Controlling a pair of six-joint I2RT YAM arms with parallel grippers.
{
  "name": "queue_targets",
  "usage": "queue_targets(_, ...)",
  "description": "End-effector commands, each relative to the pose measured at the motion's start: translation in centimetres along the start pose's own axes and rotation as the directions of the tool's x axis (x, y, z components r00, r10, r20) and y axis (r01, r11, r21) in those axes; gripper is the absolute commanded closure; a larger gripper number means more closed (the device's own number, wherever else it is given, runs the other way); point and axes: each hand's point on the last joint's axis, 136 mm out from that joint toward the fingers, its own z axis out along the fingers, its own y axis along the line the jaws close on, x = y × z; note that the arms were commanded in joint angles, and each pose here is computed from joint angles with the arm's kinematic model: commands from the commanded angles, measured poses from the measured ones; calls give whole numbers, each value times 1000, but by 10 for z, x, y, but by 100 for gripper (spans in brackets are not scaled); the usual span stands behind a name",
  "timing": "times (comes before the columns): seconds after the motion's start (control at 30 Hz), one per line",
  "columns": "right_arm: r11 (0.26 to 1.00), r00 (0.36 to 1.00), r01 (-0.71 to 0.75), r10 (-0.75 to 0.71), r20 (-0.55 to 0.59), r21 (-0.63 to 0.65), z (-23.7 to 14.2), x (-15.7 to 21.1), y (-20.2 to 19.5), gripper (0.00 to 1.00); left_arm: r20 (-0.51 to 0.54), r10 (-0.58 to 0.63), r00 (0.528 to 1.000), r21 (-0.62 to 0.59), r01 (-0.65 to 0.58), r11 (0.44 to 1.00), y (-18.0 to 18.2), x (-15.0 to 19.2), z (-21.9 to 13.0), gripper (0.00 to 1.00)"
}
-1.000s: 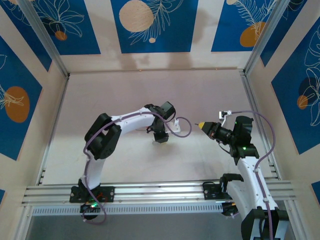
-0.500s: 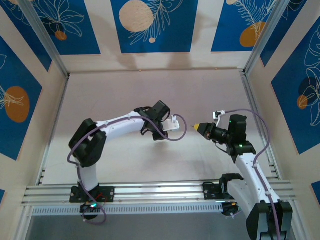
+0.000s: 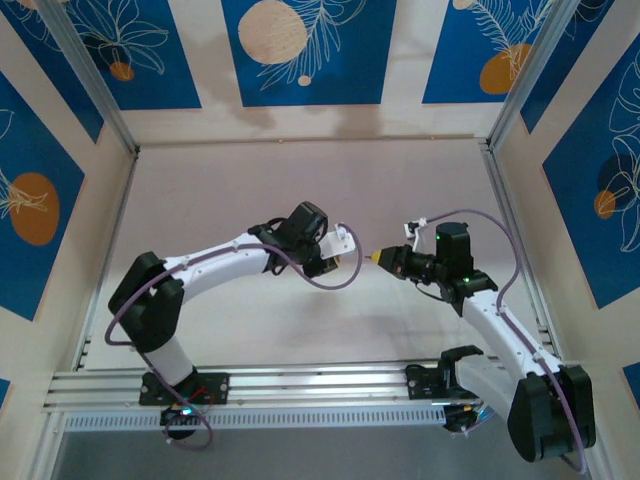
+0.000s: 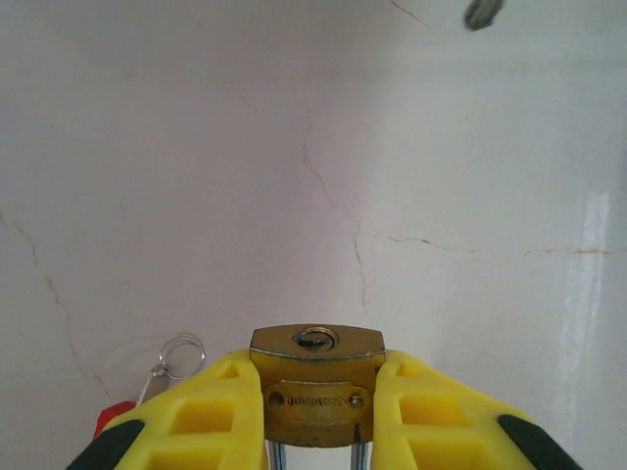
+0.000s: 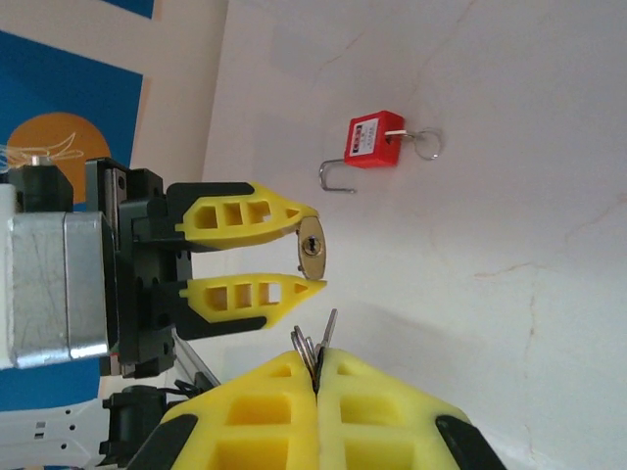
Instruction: Unlock with the key
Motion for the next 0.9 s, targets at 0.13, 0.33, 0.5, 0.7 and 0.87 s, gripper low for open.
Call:
queue_targets(0.13,990,990,129,-132,-39,-61,14,-4,27,100,167,40,985,-34,-35,999,-9,-30,-17,84)
queue_targets(0.33,977,977,190,-198,-82,-92,23,3,36,100,177,69,982,-37,-64,997,-16,-32,-22,84)
queue_targets(0.5,973,972,209,-218,-93,-94,28,5,36,100,169,79,982,-34,-74,997,-18,-32,-23,84)
queue_targets(0.7,971,968,222,-231,-100,-93,31,7,36,100,157,83,984,-34,-79,996,-19,-29,-23,84)
queue_targets(0.87,971,968,219,-228,-107,-93,32,9,34,100,157,84,984,-36,-80,996,-19,-30,-24,84)
